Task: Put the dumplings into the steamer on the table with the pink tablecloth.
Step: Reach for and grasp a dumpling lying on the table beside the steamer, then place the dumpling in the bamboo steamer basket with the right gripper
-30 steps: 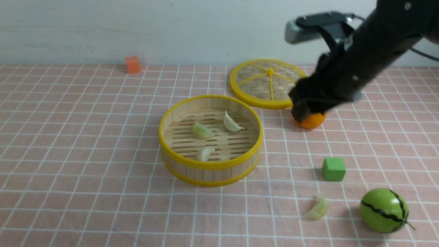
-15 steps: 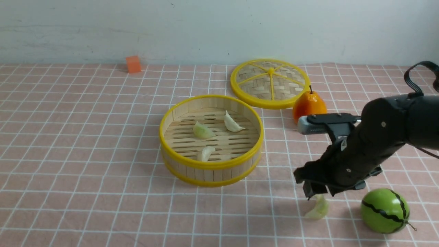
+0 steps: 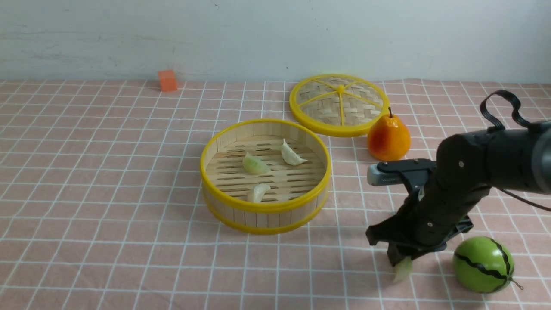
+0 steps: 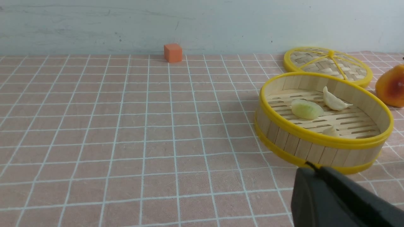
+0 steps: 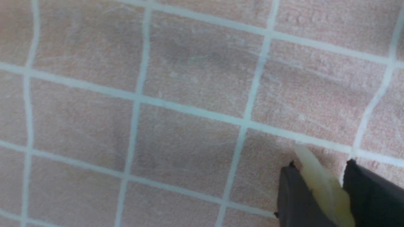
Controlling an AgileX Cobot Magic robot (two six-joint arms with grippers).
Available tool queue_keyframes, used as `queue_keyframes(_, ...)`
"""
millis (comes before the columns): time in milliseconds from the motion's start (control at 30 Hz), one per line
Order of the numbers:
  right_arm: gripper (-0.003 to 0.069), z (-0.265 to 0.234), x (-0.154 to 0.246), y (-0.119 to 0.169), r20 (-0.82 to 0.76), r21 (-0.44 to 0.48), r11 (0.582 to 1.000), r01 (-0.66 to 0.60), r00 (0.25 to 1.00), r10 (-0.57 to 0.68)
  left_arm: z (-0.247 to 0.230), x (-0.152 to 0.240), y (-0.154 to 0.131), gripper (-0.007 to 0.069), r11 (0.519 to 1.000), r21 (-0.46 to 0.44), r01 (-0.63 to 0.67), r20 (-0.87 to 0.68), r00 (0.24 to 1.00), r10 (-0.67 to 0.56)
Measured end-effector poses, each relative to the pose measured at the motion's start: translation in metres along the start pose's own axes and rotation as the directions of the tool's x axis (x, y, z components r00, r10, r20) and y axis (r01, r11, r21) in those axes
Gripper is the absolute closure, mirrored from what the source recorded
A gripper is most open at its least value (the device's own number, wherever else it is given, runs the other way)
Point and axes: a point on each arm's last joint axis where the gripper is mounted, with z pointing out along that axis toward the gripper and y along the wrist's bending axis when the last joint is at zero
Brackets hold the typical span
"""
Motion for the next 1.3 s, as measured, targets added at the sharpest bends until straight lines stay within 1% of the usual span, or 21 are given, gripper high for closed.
queue_keyframes(33,0.0462,-0.001,-0.001,0.0,0.004,-0.003,1.0,0.004,1.0,-0.004,0.0,0.0,0.0,0.0639,1.0,0.0,0.0,0.0,1.0,0.0)
queue_keyframes(167,0.0462,-0.024,-0.021,0.013,0.002,-0.062,0.993,0.105,0.994,-0.105,0.0,0.0,0.0,0.0639,1.0,0.0,0.001,0.0,1.0,-0.001)
queue_keyframes(233,0.0462,-0.043,-0.037,0.024,0.052,-0.112,0.983,0.147,0.988,-0.142,0.0,0.0,0.0,0.0639,1.0,0.0,0.001,0.0,1.0,-0.001)
queue_keyframes(267,0.0462,-0.045,-0.039,0.026,0.06,-0.117,0.981,0.158,0.987,-0.152,0.0,0.0,0.0,0.0639,1.0,0.0,0.001,0.0,1.0,-0.001)
queue_keyframes(300,0.0462,-0.059,-0.052,0.037,0.13,-0.153,0.967,0.202,0.975,-0.182,0.0,0.0,0.0,0.0639,1.0,0.0,0.001,0.0,1.0,-0.001)
queue_keyframes(367,0.0462,-0.071,-0.062,0.05,0.204,-0.175,0.949,0.263,0.953,-0.226,0.0,0.0,0.0,0.0639,1.0,0.0,0.001,0.0,1.0,-0.001)
queue_keyframes(400,0.0462,-0.08,-0.073,0.068,0.298,-0.184,0.921,0.344,0.912,-0.281,0.0,0.0,0.0,0.0639,1.0,0.0,0.001,0.0,1.0,-0.001)
queue_keyframes(433,0.0462,-0.084,-0.08,0.077,0.345,-0.186,0.908,0.375,0.89,-0.297,0.0,0.0,0.0,0.0639,1.0,0.0,0.0,0.0,1.0,0.0)
queue_keyframes(500,0.0462,-0.077,-0.092,0.092,0.405,-0.179,0.887,0.425,0.854,-0.327,0.0,0.0,0.0,0.0639,1.0,0.0,0.0,0.0,1.0,0.0)
queue_keyframes(567,0.0462,-0.061,-0.104,0.1,0.434,-0.167,0.878,0.448,0.833,-0.343,0.0,0.0,0.0,0.0639,1.0,0.0,0.0,0.0,1.0,0.0)
queue_keyframes(633,0.0462,-0.042,-0.112,0.1,0.434,-0.158,0.881,0.446,0.833,-0.344,0.0,0.0,0.0,0.0639,1.0,-0.001,0.0,0.0,1.0,0.0)
queue_keyframes(767,0.0463,0.005,-0.118,0.095,0.373,-0.131,0.884,0.448,0.849,-0.375,0.0,0.0,0.0,0.0639,1.0,-0.002,-0.003,0.001,1.0,0.003)
queue_keyframes(900,0.0459,0.022,-0.117,0.093,0.341,-0.119,0.878,0.464,0.849,-0.403,0.0,0.0,0.0,0.0638,1.0,-0.002,-0.003,0.001,1.0,0.003)
queue_keyframes(967,0.0431,0.022,-0.117,0.093,0.34,-0.115,0.874,0.473,0.845,-0.413,0.0,0.0,0.0,0.0638,1.0,-0.002,-0.003,0.001,1.0,0.003)
queue_keyframes(1100,0.0321,0.017,-0.118,0.095,0.326,-0.125,0.867,0.482,0.845,-0.423,0.0,0.0,0.0,0.0638,1.0,-0.002,-0.004,0.001,1.0,0.004)
queue_keyframes(1133,0.0316,0.017,-0.118,0.095,0.326,-0.126,0.866,0.483,0.845,-0.424,0.0,0.0,0.0,0.0638,1.0,-0.002,-0.003,0.001,1.0,0.003)
queue_keyframes(1167,0.0285,0.01,-0.121,0.097,0.325,-0.129,0.86,0.493,0.841,-0.433,0.0,0.0,0.0,0.0638,1.0,-0.002,-0.003,0.001,1.0,0.003)
queue_keyframes(1200,0.0281,0.009,-0.121,0.097,0.329,-0.129,0.86,0.494,0.839,-0.433,0.0,0.0,0.0,0.0638,1.0,-0.002,-0.003,0.001,1.0,0.003)
queue_keyframes(1233,0.026,0.001,-0.126,0.1,0.341,-0.127,0.854,0.504,0.831,-0.44,0.0,0.0,0.0,0.0638,1.0,-0.002,-0.003,0.001,1.0,0.003)
queue_keyframes(1300,0.0248,-0.011,-0.133,0.102,0.376,-0.105,0.847,0.521,0.809,-0.451,0.0,0.0,0.0,0.0638,1.0,-0.003,-0.005,0.002,1.0,0.005)
